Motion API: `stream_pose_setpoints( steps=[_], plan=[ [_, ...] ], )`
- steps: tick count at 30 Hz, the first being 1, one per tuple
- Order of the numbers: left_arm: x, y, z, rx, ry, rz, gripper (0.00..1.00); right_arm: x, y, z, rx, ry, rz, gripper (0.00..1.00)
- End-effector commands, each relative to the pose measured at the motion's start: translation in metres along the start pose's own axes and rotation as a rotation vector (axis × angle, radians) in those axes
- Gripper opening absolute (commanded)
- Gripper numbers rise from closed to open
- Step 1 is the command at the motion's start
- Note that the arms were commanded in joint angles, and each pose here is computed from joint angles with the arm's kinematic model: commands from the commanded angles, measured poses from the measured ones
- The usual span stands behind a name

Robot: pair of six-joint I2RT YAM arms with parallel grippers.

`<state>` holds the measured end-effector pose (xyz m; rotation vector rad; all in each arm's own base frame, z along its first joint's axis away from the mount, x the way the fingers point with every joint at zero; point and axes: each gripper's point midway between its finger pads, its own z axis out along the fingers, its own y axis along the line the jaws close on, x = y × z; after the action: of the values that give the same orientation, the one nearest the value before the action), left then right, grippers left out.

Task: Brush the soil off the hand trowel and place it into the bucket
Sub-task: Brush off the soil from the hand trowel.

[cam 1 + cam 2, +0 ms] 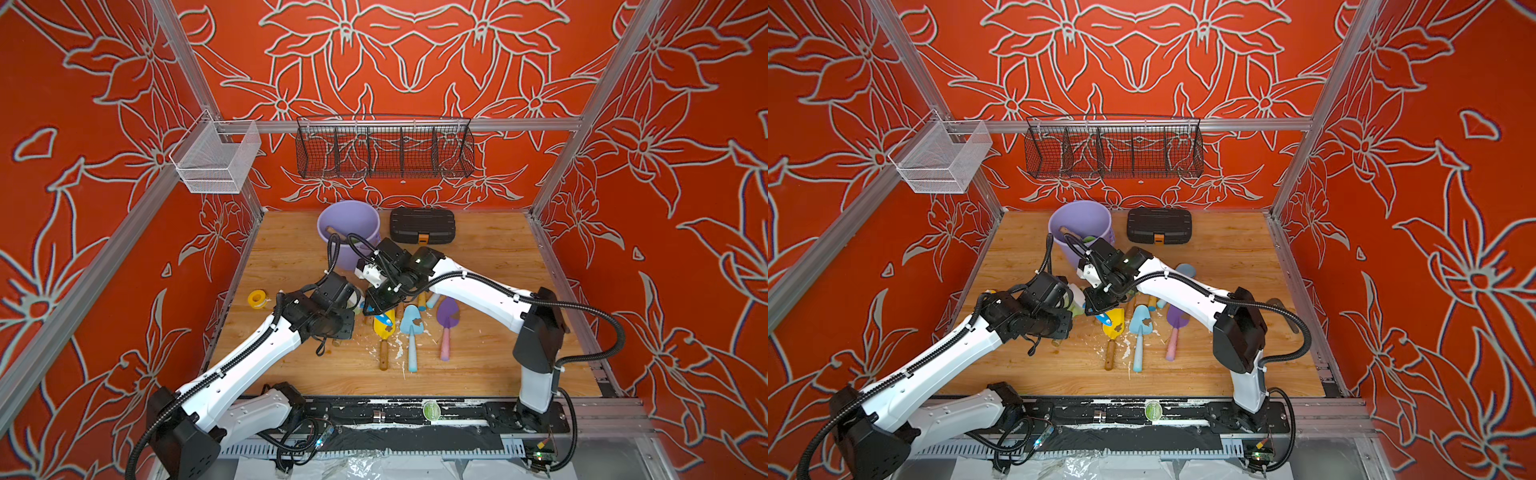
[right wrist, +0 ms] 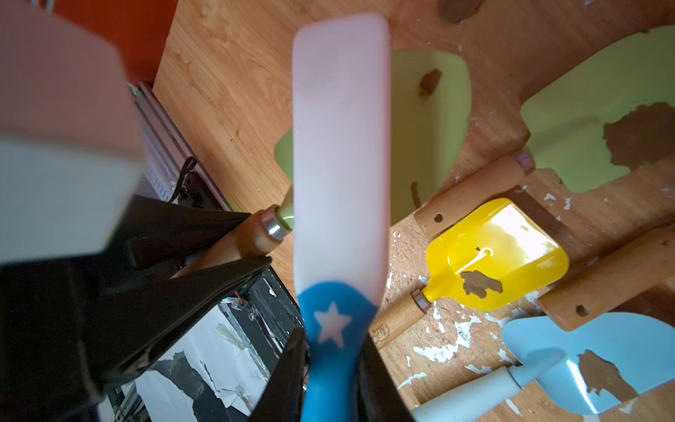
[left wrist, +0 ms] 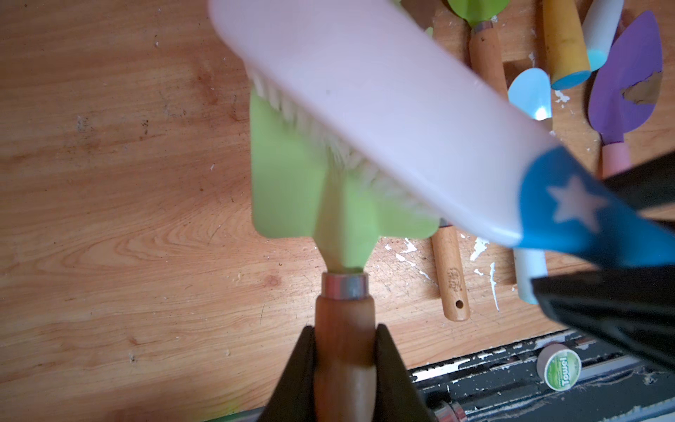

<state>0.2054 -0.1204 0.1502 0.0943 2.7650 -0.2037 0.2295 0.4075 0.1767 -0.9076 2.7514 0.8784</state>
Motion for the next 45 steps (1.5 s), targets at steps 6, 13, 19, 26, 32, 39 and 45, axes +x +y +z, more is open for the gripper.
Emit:
stream_pose_setpoints(
  steps=[6,13,19,26,32,39,45],
  plan=[
    [-0.001,0.008,-0.002,-0.023,-0.035,-0.021,0.00,-0.019,-0.060,-0.004,0.167,0.044,0.034,0.00],
    [-0.001,0.008,0.000,-0.026,-0.031,-0.020,0.00,-0.038,-0.057,-0.028,0.150,-0.005,0.007,0.00],
    [-0.001,0.008,0.000,-0.026,-0.035,-0.020,0.00,-0.038,-0.011,-0.037,0.015,-0.022,-0.060,0.00],
    [-0.002,0.007,0.000,-0.018,-0.042,-0.021,0.00,-0.027,0.029,-0.009,-0.115,0.043,-0.099,0.00],
    [-0.003,0.007,0.000,-0.017,-0.046,-0.022,0.00,-0.029,0.013,0.016,-0.078,0.060,-0.079,0.00],
    [-0.001,0.008,0.000,-0.019,-0.049,-0.024,0.00,-0.051,-0.046,0.017,0.090,0.025,-0.018,0.00],
    [-0.001,0.009,0.005,-0.031,-0.039,-0.032,0.00,-0.075,-0.049,0.003,0.064,-0.057,-0.001,0.00]
  ],
)
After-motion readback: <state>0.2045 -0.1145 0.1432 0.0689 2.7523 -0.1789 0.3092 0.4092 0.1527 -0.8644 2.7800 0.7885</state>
